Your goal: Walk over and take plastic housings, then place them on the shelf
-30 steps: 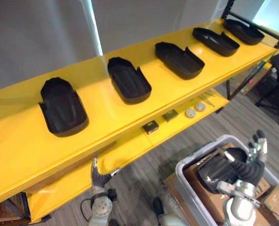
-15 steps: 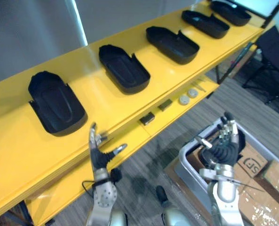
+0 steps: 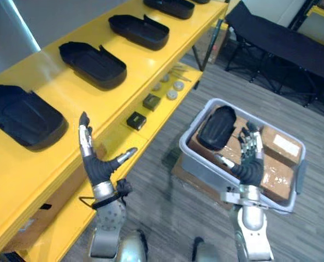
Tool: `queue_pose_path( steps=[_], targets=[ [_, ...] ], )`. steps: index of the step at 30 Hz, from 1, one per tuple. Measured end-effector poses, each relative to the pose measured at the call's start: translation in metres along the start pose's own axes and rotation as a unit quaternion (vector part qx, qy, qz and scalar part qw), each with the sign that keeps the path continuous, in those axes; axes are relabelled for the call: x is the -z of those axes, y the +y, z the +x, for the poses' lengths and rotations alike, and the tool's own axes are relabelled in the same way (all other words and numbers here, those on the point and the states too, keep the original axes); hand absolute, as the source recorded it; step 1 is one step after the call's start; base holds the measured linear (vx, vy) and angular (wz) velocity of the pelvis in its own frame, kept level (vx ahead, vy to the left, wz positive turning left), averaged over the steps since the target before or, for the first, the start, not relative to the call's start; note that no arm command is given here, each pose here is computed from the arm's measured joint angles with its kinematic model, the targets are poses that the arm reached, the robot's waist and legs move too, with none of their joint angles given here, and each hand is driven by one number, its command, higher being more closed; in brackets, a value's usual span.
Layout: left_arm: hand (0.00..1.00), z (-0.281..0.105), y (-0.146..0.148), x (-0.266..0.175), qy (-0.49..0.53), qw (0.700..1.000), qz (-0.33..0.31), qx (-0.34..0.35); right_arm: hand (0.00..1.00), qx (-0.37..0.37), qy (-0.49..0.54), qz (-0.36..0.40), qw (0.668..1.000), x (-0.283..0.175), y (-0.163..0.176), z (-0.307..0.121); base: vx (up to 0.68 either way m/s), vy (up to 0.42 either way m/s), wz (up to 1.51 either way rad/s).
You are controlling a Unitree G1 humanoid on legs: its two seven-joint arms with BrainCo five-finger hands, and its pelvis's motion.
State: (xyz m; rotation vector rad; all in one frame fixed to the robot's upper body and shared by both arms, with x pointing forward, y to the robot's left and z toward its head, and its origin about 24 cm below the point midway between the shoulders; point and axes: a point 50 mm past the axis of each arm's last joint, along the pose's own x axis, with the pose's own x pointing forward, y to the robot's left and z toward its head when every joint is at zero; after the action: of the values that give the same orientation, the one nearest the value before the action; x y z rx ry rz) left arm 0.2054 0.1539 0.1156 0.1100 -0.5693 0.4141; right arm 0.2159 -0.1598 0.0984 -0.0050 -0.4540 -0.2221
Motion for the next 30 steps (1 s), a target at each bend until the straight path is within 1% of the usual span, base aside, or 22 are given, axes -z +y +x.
queue_pose_path(
  steps=[3,4,7,8,9,11,14,17,19,21,22,23,25,26,27,30],
  targets=[
    [0.00,-0.002,-0.002,0.003,0.008,1.000,-0.001,0.011,0.00,-0.003,0.016,-0.006,1.000,0.008,0.002,-0.001,0.01,-0.443,-0.01],
    [0.00,-0.007,-0.005,0.008,0.030,1.000,-0.007,0.000,0.00,-0.009,0.028,-0.024,0.999,0.014,-0.001,0.000,0.06,-0.439,-0.02],
    [0.00,-0.018,-0.009,0.009,0.061,0.998,-0.027,-0.014,0.00,-0.008,0.053,-0.054,0.997,0.021,-0.013,-0.007,0.09,-0.297,-0.15],
    [0.00,-0.019,-0.008,0.010,0.062,0.998,-0.024,-0.013,0.00,-0.002,0.054,-0.059,0.997,0.021,-0.017,-0.008,0.10,-0.237,-0.07],
    [0.00,-0.019,-0.007,0.011,0.066,0.997,-0.026,-0.014,0.00,0.009,0.055,-0.069,0.996,0.022,-0.024,-0.008,0.08,-0.194,0.21],
    [0.00,-0.020,-0.007,0.012,0.075,0.996,-0.040,-0.020,0.00,0.055,0.061,-0.094,0.992,0.022,-0.045,-0.011,0.06,-0.139,0.27],
    [0.00,-0.020,-0.007,0.014,0.078,0.996,-0.035,-0.008,0.00,0.105,0.060,-0.105,0.987,0.024,-0.062,-0.005,0.01,0.089,0.16],
    [0.00,-0.025,-0.004,0.022,0.101,0.994,-0.036,0.000,0.00,0.133,0.067,-0.092,0.985,0.035,-0.057,0.016,-0.07,0.188,-0.26],
    [0.00,-0.029,-0.006,0.038,0.128,0.991,-0.016,0.024,0.00,0.139,0.065,-0.070,0.986,0.037,-0.044,0.032,-0.10,0.210,-0.63],
    [0.00,-0.038,-0.005,0.062,0.173,0.983,0.019,0.053,0.00,0.150,0.078,-0.045,0.985,0.044,-0.031,0.047,-0.15,0.198,-0.59],
    [0.00,-0.042,-0.004,0.071,0.191,0.979,0.033,0.064,0.00,0.160,0.080,-0.039,0.983,0.046,-0.030,0.054,-0.11,0.145,-0.23],
    [0.00,-0.043,-0.004,0.075,0.199,0.977,0.039,0.067,0.00,0.165,0.084,-0.034,0.982,0.048,-0.028,0.060,-0.10,0.145,-0.08],
    [0.00,-0.040,-0.005,0.089,0.217,0.971,0.061,0.083,0.00,0.187,0.101,-0.032,0.977,0.053,-0.028,0.088,-0.08,0.104,-0.04],
    [0.00,-0.039,-0.006,0.091,0.219,0.970,0.066,0.087,0.00,0.193,0.108,-0.033,0.975,0.054,-0.029,0.097,-0.10,0.079,-0.05],
    [0.00,-0.035,-0.009,0.095,0.222,0.968,0.070,0.092,0.00,0.205,0.118,-0.033,0.971,0.054,-0.030,0.115,-0.09,0.053,-0.07],
    [0.00,-0.032,-0.013,0.102,0.235,0.965,0.068,0.093,0.00,0.238,0.118,-0.038,0.963,0.041,-0.040,0.153,-0.08,0.019,0.02]
  ],
)
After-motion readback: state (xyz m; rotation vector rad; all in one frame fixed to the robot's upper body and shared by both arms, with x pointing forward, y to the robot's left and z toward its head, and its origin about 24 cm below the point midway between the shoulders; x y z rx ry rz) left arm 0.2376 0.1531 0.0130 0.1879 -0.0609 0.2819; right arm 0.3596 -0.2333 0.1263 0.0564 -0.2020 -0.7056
